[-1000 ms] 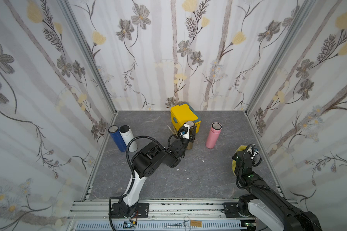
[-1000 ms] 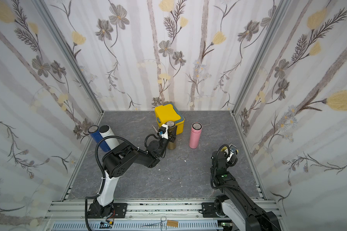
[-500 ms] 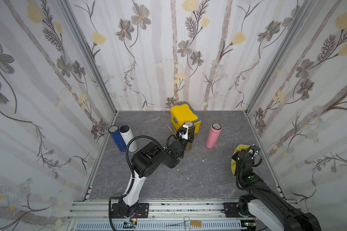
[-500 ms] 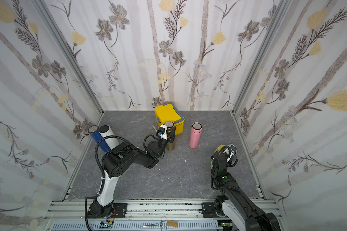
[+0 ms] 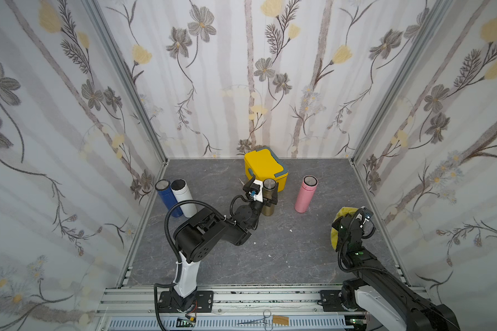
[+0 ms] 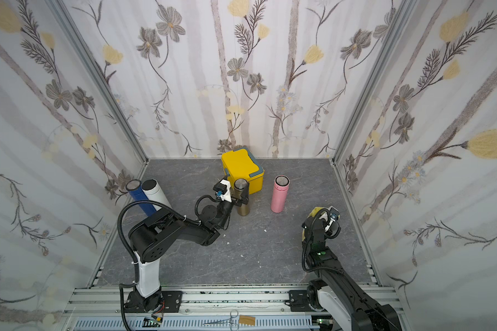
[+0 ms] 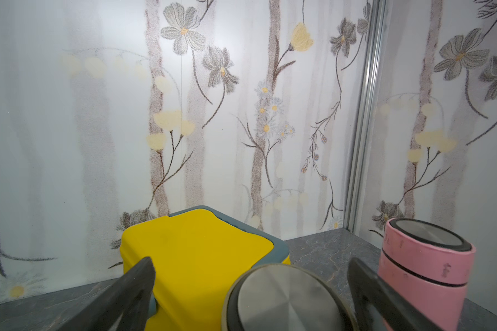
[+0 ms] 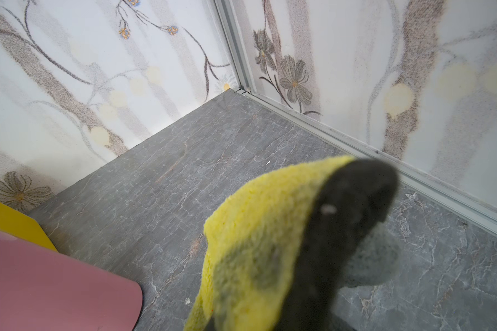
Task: Wipe the surface of the thermos
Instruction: Place the thermos at the center of the board.
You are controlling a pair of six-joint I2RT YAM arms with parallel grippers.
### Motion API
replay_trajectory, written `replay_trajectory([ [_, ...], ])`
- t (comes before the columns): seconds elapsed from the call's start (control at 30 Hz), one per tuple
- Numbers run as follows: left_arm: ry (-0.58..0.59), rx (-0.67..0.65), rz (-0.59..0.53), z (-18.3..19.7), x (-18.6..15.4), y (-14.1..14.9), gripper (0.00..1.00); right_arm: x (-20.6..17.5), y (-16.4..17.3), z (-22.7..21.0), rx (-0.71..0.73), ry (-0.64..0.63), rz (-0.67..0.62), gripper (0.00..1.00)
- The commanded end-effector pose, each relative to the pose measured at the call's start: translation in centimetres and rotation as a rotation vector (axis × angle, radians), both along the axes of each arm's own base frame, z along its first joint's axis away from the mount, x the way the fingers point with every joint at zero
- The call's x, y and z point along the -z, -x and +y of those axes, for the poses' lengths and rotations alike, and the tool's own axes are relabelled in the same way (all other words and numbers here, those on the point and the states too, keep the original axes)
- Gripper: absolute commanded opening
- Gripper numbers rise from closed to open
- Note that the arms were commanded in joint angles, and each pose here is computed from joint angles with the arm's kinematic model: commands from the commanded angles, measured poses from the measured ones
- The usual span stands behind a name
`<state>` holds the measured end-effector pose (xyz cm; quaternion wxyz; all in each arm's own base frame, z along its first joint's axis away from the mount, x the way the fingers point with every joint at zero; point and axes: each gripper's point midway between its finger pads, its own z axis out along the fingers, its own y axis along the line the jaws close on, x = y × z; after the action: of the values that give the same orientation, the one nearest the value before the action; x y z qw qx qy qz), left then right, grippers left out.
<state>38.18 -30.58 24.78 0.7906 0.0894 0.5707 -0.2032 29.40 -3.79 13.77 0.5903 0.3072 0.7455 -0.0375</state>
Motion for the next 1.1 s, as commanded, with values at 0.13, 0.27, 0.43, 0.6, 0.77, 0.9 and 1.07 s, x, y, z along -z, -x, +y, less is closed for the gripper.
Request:
replay_trajectory([
  [0.13, 0.158, -0.072, -0.074, 5.4, -8.2, 4.4, 1.0, -1.0, -0.8, 0.7, -0.035, -0.018, -0.046, 0.0],
  [0.27, 0.21, -0.161, 0.061, 9.0, -11.4, 5.5, 1.0, -1.0, -0.9, 0.8, -0.045, -0.02, -0.047, 0.0],
  [0.43, 0.493, -0.389, 0.33, 17.2, -10.8, 7.6, 1.0, -0.9, -1.1, 1.2, -0.067, -0.022, -0.047, 0.0],
  [0.6, 0.555, -0.631, 0.463, 22.3, -6.0, 9.9, 1.0, -0.8, -1.4, 1.6, -0.09, -0.021, -0.038, 0.0],
  [0.77, 0.431, -0.773, 0.564, 21.9, -2.6, 8.3, 1.0, -0.8, -1.6, 1.7, -0.099, -0.022, -0.033, 0.0],
  [0.9, 0.204, -0.822, 0.549, 20.0, -2.3, 5.9, 1.0, -0.7, -1.6, 1.8, -0.103, -0.023, -0.031, 0.0],
  [1.07, 0.028, -0.874, 0.584, 18.8, -0.3, 3.8, 1.0, -0.7, -1.7, 1.9, -0.105, -0.024, -0.029, 0.0],
])
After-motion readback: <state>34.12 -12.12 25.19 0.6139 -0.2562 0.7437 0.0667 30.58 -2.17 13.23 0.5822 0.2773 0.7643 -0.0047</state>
